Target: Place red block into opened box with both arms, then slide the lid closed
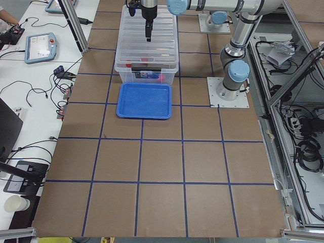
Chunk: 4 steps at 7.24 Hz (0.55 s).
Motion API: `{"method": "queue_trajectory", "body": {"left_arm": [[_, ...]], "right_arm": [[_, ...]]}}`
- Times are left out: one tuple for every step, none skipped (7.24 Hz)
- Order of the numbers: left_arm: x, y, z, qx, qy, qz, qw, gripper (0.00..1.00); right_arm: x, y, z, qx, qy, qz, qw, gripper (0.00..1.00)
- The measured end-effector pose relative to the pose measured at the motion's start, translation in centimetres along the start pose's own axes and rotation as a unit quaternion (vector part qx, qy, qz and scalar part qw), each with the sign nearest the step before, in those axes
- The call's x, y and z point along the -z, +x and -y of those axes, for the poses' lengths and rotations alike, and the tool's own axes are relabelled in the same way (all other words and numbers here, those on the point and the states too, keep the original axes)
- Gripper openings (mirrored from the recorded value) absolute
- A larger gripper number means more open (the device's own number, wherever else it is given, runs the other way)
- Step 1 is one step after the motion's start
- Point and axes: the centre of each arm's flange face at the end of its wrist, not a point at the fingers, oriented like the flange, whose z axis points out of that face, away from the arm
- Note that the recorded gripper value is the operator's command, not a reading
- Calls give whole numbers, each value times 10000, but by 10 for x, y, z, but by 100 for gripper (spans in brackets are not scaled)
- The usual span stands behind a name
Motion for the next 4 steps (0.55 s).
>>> {"method": "queue_trajectory", "body": {"left_arm": [[0, 0, 0, 0, 0, 0, 10000, 100], [0, 0, 0, 0, 1, 0, 10000, 100], [0, 0, 0, 0, 1, 0, 10000, 100], [0, 0, 0, 0, 2, 0, 10000, 100]], "right_arm": [[21, 0, -17, 25, 79, 37, 10000, 100], [38, -8, -34, 124, 175, 63, 9997, 100], [45, -23, -49, 288, 208, 64, 9993, 100], [48, -35, -60, 422, 194, 67, 9989, 100]]}}
